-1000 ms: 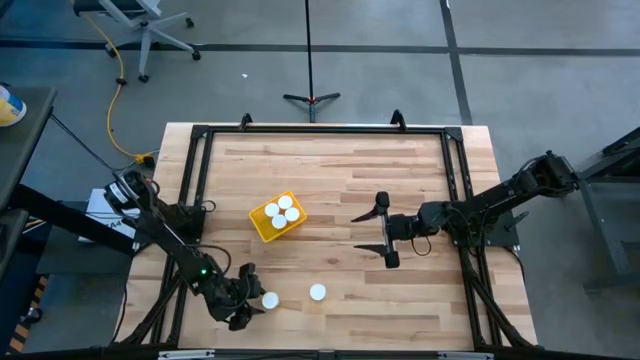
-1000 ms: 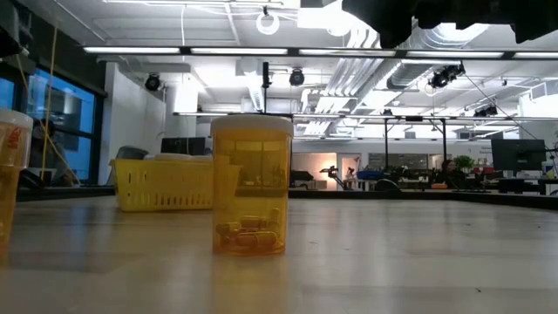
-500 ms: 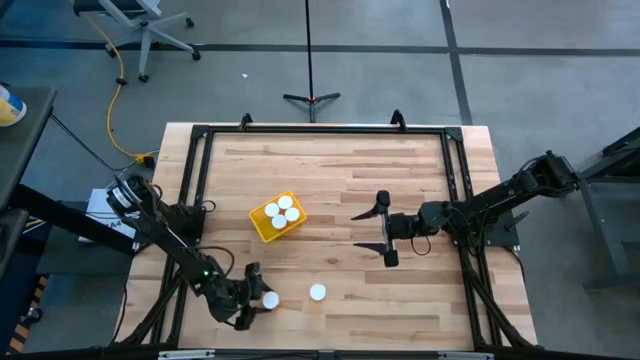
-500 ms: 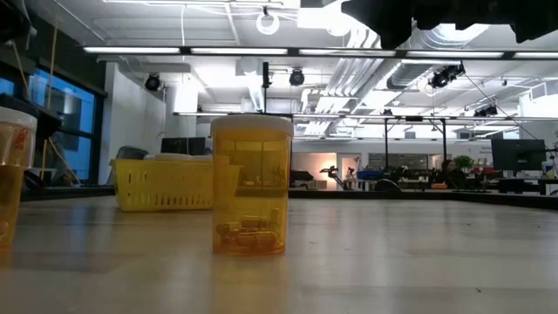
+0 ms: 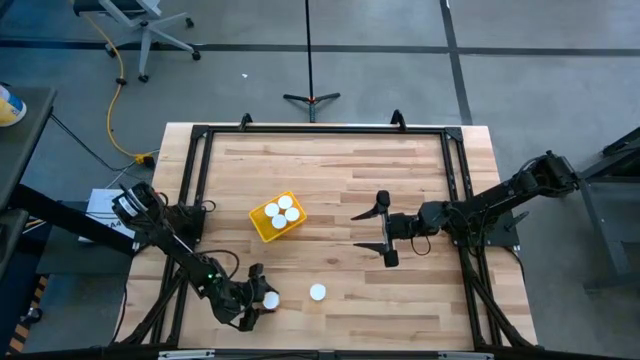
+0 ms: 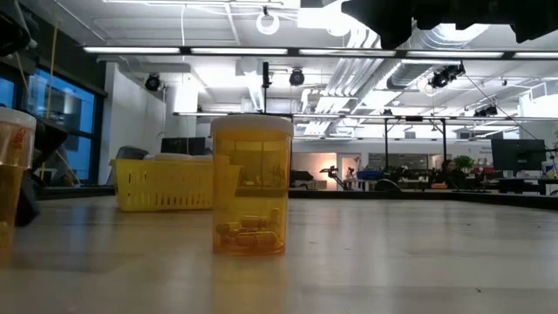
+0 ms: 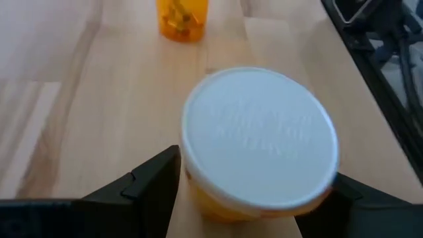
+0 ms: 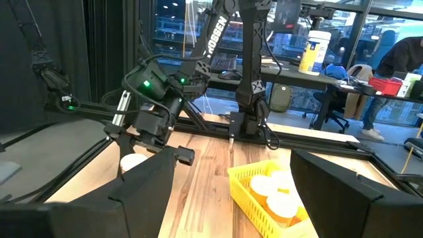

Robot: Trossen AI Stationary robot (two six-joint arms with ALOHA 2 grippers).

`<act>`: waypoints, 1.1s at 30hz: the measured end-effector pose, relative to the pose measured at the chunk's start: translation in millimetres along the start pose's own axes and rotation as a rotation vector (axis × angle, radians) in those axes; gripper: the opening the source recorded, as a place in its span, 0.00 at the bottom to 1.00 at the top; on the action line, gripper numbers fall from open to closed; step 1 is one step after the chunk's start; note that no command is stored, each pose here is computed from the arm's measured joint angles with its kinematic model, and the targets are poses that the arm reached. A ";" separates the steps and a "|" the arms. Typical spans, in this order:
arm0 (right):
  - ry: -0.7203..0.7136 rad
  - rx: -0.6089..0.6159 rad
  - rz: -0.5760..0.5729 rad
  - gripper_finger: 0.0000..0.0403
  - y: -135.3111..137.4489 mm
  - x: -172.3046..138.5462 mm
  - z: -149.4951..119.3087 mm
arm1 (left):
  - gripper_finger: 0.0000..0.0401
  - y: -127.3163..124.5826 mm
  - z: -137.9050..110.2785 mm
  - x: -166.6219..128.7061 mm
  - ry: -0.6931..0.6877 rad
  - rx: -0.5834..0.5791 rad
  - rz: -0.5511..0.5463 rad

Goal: Pick and place pill bottles into a basket
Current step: Put the orange pill bottle into the yellow basket

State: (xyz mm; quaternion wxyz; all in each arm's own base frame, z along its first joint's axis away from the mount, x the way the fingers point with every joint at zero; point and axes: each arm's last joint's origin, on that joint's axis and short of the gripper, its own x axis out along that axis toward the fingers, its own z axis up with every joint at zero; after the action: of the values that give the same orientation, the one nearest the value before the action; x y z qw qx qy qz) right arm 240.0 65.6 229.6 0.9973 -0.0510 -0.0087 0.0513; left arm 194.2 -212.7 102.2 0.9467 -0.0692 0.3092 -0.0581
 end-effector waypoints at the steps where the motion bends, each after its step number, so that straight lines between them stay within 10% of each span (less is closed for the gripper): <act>1: 0.000 0.000 0.000 0.73 0.0 0.0 0.0 | 0.72 0.3 0.1 0.0 -0.005 0.005 0.008; 18: 0.000 0.000 0.000 0.73 0.0 0.0 0.0 | 0.48 0.9 0.6 0.0 -0.021 0.030 0.029; 33: 0.000 0.001 -0.017 0.73 -0.5 -0.1 0.2 | 0.52 9.9 24.0 -13.8 -0.062 0.009 0.072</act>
State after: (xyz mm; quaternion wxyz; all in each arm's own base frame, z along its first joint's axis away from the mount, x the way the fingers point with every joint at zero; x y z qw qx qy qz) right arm 240.0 65.1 229.9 0.9978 -0.0504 -0.0092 0.0428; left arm 198.0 -198.5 127.7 0.9576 -0.0554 0.2816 -0.0234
